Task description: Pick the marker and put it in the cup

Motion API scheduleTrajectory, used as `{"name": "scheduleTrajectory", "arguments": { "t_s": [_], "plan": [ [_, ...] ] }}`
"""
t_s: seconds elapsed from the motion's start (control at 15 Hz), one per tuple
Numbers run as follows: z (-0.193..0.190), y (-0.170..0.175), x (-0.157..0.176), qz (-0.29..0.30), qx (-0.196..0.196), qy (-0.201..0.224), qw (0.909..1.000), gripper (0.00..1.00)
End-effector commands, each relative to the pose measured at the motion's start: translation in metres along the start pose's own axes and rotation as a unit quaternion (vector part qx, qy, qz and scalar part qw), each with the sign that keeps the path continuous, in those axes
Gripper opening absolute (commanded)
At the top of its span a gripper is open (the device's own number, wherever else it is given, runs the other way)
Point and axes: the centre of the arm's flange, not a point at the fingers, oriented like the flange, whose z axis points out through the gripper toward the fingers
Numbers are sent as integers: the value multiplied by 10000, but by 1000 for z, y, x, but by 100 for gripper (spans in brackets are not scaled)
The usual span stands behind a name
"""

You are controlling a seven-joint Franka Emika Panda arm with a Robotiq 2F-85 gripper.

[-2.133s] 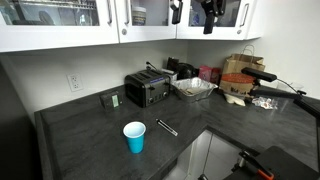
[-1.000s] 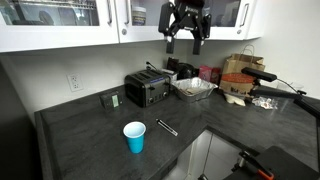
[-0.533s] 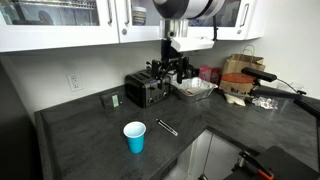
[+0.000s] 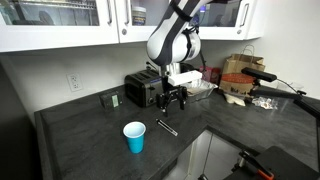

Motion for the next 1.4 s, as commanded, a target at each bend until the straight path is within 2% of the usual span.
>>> {"name": "scheduleTrajectory", "arguments": {
  "t_s": [0.0,0.27,0.67,0.87,1.33],
  "plan": [
    [5,-1,4,-8,4,-75,10000,100],
    [3,0,4,6,5,-42,10000,100],
    [39,15,31,-195,-14,785,9967,100],
    [64,22,43,-168,-127,834,9963,100],
    [110,23,63,-257,-97,571,9980,100]
  ]
}}
